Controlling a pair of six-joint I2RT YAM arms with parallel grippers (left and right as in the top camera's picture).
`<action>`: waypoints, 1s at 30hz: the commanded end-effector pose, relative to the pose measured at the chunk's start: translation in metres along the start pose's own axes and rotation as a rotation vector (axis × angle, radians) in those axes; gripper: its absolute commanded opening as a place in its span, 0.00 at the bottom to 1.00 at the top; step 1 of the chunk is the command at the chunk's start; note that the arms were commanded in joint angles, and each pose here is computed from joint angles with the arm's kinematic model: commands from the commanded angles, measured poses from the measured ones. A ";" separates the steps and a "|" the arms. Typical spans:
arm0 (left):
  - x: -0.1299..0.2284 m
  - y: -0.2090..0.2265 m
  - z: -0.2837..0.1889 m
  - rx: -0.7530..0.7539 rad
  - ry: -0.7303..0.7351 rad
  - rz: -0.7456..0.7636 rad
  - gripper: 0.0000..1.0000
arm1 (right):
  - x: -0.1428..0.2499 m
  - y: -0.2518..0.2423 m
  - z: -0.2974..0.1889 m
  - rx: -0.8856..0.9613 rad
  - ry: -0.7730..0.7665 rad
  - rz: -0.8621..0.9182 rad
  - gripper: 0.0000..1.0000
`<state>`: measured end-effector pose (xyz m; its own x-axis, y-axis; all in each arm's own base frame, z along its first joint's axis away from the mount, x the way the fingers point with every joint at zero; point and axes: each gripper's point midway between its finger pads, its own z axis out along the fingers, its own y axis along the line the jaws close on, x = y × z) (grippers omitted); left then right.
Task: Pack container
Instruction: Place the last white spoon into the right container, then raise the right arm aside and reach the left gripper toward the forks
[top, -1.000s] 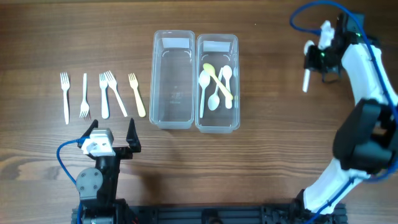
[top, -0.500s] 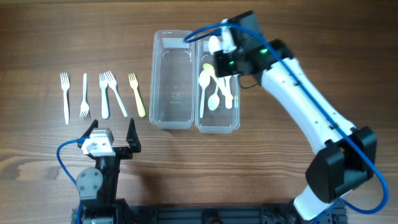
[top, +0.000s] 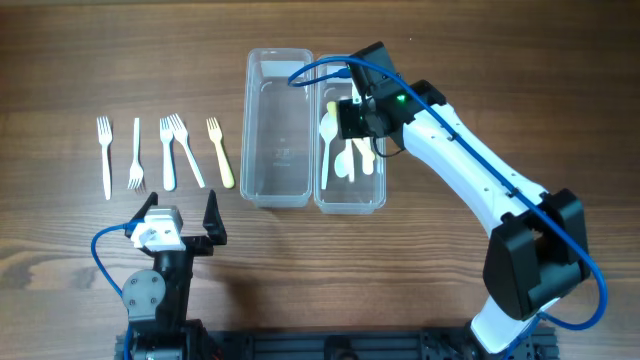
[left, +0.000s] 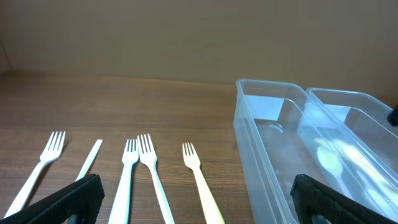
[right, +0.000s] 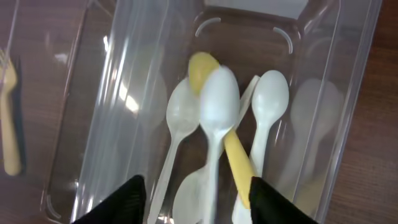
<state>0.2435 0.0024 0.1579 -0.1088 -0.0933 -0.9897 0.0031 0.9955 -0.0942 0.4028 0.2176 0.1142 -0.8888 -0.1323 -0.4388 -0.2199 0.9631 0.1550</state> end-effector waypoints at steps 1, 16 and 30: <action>0.002 -0.004 0.000 0.023 0.000 0.020 1.00 | -0.009 0.002 0.001 -0.019 -0.020 -0.049 0.70; 0.002 -0.004 0.000 0.023 0.002 0.019 1.00 | -0.056 -0.231 -0.175 0.318 -0.267 0.427 1.00; -0.005 -0.013 0.000 0.074 -0.025 -0.019 1.00 | -0.039 -0.264 -0.183 0.364 -0.243 0.505 1.00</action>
<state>0.2435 -0.0002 0.1586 -0.1072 -0.0980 -0.9894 0.0180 0.9948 -0.1005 0.4211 -0.0731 0.2518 -0.7290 0.3607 -0.5817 0.3715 0.9223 0.1063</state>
